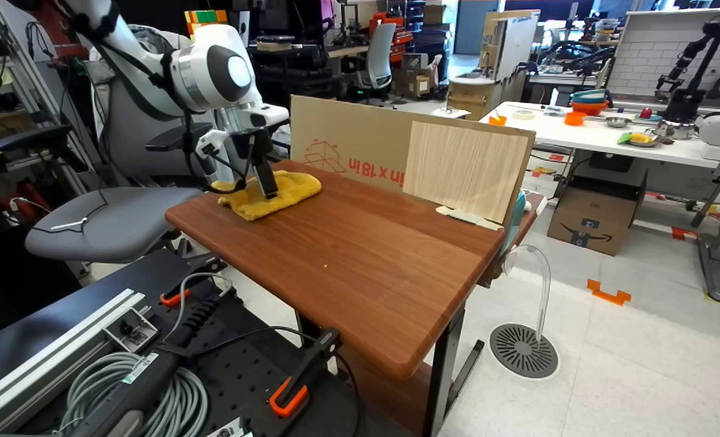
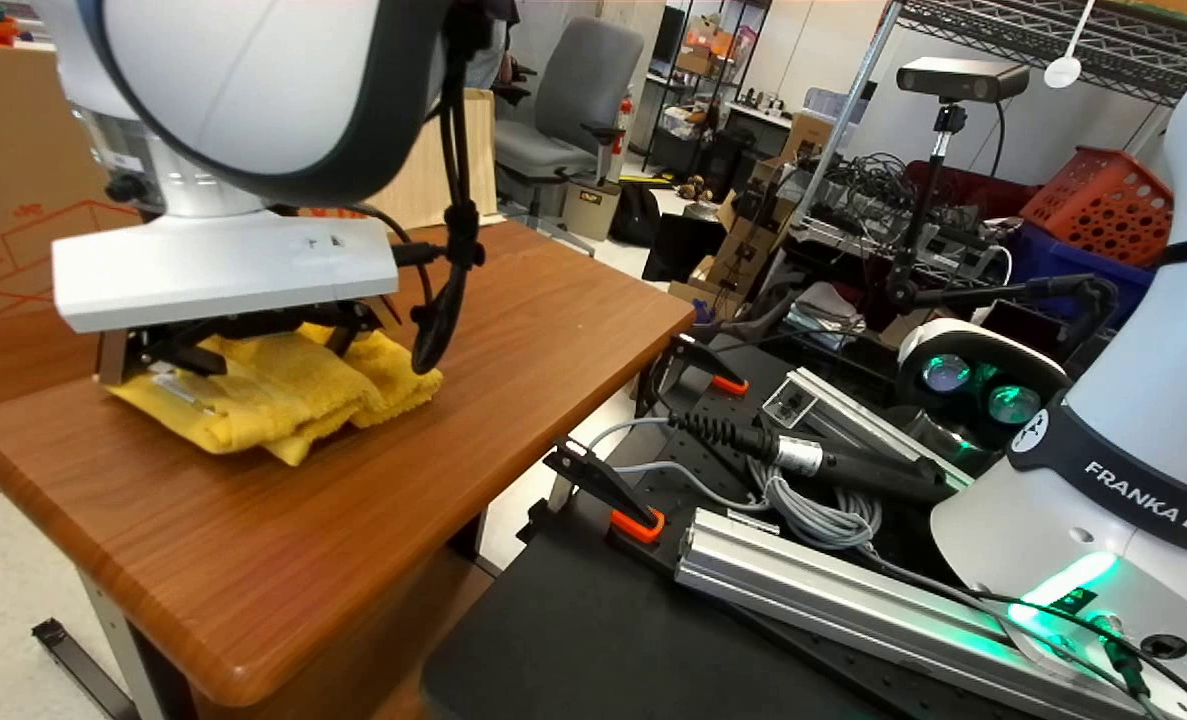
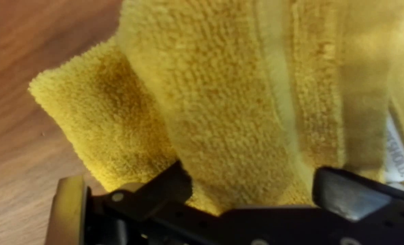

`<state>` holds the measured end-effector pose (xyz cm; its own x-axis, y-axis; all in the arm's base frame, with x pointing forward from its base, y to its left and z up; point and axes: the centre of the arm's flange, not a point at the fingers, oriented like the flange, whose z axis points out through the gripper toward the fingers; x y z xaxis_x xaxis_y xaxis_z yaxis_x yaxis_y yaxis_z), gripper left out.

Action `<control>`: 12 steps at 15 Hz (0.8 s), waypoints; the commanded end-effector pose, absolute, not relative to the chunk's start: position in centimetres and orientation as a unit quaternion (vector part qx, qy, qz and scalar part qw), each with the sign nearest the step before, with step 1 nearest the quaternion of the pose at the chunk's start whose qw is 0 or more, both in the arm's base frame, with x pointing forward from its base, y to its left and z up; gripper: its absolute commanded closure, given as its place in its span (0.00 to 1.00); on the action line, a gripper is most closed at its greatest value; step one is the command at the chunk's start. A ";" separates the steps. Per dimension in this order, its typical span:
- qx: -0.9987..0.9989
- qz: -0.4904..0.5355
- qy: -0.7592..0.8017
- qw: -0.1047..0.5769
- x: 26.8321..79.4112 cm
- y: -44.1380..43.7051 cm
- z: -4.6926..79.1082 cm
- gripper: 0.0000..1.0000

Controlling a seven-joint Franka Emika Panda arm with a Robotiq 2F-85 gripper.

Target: Use the towel to wipe the desk

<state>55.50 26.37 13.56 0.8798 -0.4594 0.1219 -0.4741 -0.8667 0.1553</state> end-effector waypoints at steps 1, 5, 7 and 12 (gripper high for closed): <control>0.936 0.065 -0.325 0.119 62.3 23.1 9.5 0.00; 0.917 0.063 -0.373 0.124 64.3 19.7 9.8 0.00; 0.920 0.050 -0.369 0.118 63.2 18.0 10.9 0.00; 0.903 0.035 -0.414 0.113 59.3 8.9 12.7 0.00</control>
<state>62.84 15.35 13.53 0.6958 -0.6930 0.1887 -0.7179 -0.6789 0.1539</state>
